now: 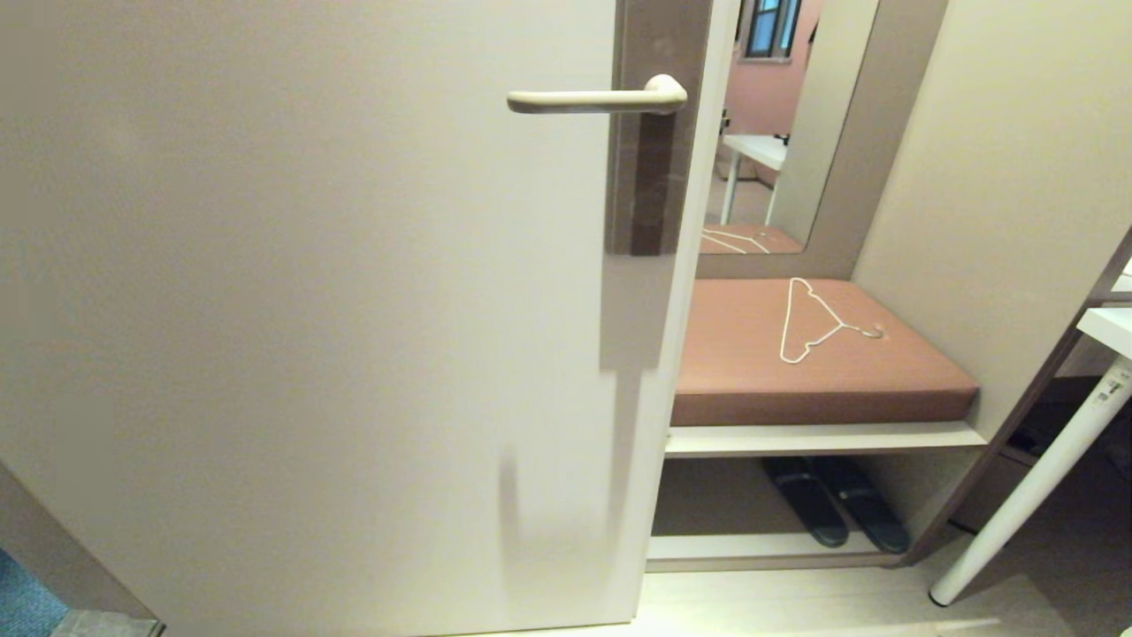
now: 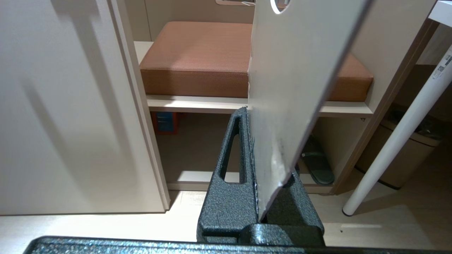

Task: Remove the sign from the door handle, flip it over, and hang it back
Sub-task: Hand it to the other hand

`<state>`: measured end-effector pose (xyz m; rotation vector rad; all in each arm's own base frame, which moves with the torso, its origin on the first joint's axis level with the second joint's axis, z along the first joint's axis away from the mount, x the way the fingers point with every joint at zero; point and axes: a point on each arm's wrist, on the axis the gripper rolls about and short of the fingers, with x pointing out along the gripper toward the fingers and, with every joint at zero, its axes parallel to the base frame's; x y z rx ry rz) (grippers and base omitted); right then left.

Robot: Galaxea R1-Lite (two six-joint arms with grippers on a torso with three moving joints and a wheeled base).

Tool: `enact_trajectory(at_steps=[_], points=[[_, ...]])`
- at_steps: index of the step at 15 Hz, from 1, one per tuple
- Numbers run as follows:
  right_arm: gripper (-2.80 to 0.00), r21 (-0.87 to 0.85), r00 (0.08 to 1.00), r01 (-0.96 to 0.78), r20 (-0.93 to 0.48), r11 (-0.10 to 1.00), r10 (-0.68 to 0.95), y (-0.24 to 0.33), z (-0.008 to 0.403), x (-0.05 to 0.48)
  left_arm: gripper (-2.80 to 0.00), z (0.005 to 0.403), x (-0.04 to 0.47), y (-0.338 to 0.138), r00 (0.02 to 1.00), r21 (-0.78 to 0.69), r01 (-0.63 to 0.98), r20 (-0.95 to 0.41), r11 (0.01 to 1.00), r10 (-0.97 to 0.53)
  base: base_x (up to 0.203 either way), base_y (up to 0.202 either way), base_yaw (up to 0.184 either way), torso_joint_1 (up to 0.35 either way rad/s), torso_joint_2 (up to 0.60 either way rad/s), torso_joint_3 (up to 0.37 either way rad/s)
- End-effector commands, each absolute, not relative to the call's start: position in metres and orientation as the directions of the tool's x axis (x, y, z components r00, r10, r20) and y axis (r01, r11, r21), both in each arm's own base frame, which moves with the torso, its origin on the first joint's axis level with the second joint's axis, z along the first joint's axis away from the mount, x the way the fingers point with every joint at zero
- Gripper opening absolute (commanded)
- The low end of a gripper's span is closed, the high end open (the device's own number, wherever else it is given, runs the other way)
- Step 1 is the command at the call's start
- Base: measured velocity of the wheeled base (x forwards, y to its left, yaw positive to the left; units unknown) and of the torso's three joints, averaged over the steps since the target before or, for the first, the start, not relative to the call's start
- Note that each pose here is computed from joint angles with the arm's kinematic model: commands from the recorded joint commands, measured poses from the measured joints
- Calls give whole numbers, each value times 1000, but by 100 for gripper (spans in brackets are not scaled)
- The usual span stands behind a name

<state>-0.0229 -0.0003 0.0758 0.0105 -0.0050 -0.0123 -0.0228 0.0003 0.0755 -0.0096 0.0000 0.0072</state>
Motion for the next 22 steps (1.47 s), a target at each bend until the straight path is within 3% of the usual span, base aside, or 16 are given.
enact_trajectory(at_steps=[1, 22], points=[[-280, 11, 1000, 14, 3, 1000, -14, 0, 76, -23, -280, 75, -23, 0, 1000, -11, -8, 0, 1000, 8, 0, 0, 0, 0, 0, 0], [-280, 11, 1000, 12, 3, 1000, -12, 0, 76, -23, -280, 75, -23, 0, 1000, -12, -8, 0, 1000, 8, 0, -11, 1, 0, 0, 0]])
